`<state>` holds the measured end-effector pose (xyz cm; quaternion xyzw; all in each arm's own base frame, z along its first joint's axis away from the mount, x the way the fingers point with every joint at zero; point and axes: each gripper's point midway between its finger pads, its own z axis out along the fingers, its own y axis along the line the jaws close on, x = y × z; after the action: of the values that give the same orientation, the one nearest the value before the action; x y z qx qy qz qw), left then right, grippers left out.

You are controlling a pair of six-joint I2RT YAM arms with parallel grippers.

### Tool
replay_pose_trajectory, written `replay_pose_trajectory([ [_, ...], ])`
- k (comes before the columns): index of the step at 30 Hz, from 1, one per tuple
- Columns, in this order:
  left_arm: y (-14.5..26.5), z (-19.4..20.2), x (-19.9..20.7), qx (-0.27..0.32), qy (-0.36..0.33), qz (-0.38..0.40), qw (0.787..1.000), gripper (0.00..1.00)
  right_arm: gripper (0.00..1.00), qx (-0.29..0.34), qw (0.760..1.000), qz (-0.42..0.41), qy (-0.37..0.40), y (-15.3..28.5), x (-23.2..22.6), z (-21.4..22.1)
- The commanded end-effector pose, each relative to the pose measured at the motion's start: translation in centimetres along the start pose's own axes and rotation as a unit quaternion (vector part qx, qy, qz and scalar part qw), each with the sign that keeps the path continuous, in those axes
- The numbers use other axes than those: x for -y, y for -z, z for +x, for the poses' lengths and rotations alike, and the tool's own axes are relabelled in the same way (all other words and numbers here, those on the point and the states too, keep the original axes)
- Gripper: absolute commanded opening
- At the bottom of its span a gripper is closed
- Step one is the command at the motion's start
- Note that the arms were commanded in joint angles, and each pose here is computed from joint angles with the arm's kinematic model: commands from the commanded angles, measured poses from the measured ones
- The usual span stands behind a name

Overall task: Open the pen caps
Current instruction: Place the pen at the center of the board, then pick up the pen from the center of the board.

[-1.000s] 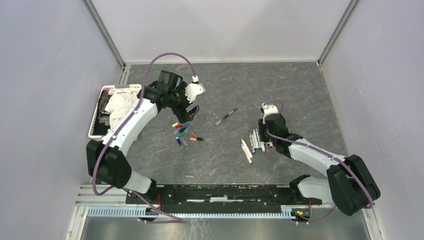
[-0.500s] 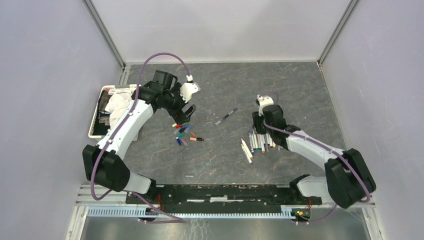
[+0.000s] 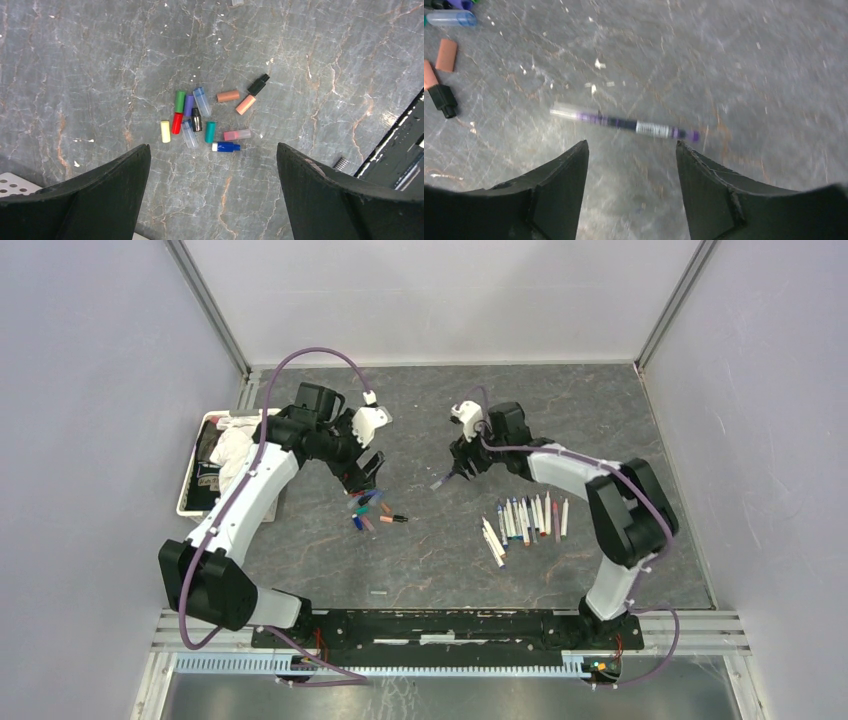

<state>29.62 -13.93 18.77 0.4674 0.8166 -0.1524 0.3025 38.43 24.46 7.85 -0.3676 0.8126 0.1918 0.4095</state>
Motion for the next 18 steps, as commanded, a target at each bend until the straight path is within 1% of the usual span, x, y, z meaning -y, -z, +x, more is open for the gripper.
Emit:
replay_pose_trajectory([
  [1, 0.8, -0.2, 1.0, 0.013, 0.004, 0.019, 1.000, 1.00, 0.75, 0.016, 0.993, -0.094, 0.073, -2.7, -1.3, -2.7],
  [3, 0.9, -0.3, 1.2, 0.013, 0.002, 0.025, 1.000, 1.00, 0.77, 0.011, 0.990, -0.115, 0.081, -3.8, -1.8, -2.5],
  [8, 0.9, -0.1, 1.5, 0.008, 0.000, 0.036, 0.999, 1.00, 0.78, -0.015, 0.986, -0.143, 0.083, -5.8, -2.2, -1.1],
  [18, 1.1, -0.5, 1.9, 0.014, -0.006, 0.048, 0.999, 1.00, 0.77, -0.051, 0.979, -0.189, 0.060, -5.3, -4.0, 2.4],
])
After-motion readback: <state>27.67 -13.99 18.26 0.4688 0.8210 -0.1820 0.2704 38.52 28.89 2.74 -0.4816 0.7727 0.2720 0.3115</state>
